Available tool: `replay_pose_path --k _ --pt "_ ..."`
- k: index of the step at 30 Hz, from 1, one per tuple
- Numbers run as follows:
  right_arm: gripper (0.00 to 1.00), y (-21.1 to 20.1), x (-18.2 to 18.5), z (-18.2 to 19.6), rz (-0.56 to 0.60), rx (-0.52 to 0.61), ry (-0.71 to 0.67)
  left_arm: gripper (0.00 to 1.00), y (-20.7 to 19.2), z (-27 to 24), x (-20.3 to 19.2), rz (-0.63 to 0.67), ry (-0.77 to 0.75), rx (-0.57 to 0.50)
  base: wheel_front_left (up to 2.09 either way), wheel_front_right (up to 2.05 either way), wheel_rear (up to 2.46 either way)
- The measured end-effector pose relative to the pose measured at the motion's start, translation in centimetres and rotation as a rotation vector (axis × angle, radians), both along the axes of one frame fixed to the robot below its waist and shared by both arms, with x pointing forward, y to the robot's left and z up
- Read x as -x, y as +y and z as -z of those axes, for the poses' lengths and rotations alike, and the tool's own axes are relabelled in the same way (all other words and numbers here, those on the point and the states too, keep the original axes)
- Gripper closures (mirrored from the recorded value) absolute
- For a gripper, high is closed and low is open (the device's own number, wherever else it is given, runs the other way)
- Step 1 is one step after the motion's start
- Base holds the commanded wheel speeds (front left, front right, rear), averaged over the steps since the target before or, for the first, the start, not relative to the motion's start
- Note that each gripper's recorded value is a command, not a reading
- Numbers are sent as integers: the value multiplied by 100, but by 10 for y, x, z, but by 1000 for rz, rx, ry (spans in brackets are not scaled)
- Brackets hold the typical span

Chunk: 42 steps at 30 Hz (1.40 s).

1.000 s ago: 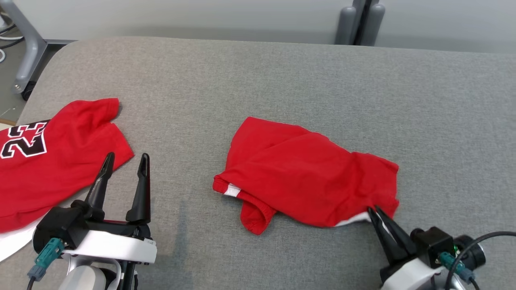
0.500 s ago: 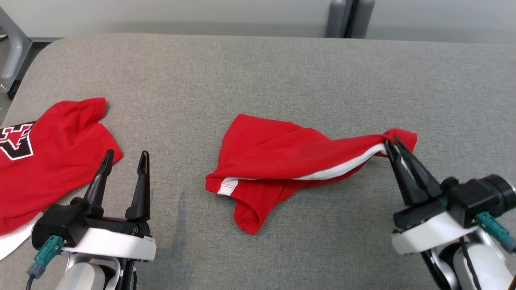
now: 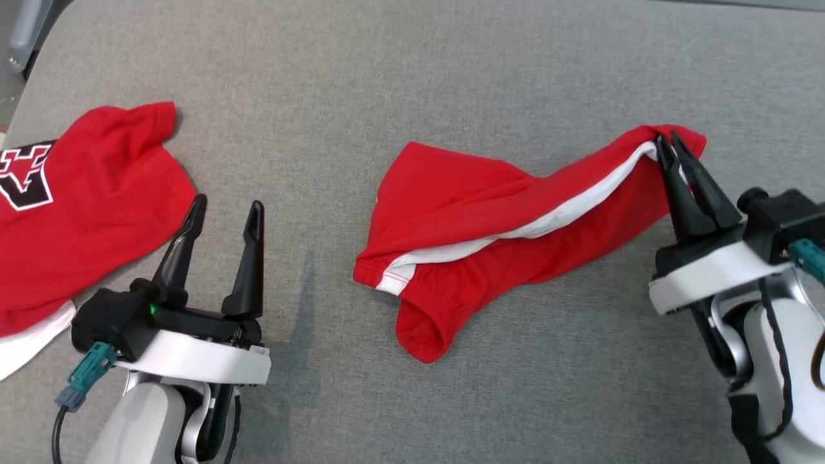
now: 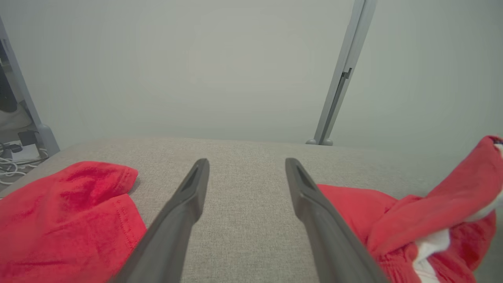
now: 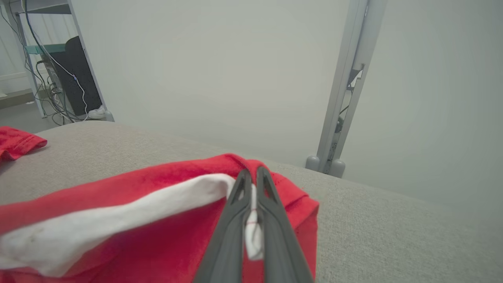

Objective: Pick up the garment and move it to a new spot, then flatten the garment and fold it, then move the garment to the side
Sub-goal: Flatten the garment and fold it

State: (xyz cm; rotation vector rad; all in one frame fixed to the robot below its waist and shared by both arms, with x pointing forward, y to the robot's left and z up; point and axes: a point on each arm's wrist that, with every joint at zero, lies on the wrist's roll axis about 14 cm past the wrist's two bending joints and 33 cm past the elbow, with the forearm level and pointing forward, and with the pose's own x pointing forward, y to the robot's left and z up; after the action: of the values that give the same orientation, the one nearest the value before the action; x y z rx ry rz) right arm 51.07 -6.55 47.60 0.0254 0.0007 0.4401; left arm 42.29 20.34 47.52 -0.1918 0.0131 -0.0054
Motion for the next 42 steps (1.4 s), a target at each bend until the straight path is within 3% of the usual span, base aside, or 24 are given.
replay_pose_path --k 11,12,13,14,26,42 --pt "100 27 -33 60 -55 19 141 0 3 17 -8 -1 34 -7 0 0 0" --pt "93 28 -33 63 -57 17 147 0 2 16 -9 2 32 -9 0 0 0" --pt "56 29 -33 64 -58 10 150 0 1 16 -10 2 30 -5 0 0 0" --pt "0 30 -32 65 -56 6 150 0 0 17 -10 4 30 -2 0 0 0" --pt "0 2 -6 40 31 -70 95 0 -6 6 -8 26 0 -1 0 0 0" --pt "0 -64 68 1 228 -120 22 0 -12 -4 15 22 -13 21 0 0 0"
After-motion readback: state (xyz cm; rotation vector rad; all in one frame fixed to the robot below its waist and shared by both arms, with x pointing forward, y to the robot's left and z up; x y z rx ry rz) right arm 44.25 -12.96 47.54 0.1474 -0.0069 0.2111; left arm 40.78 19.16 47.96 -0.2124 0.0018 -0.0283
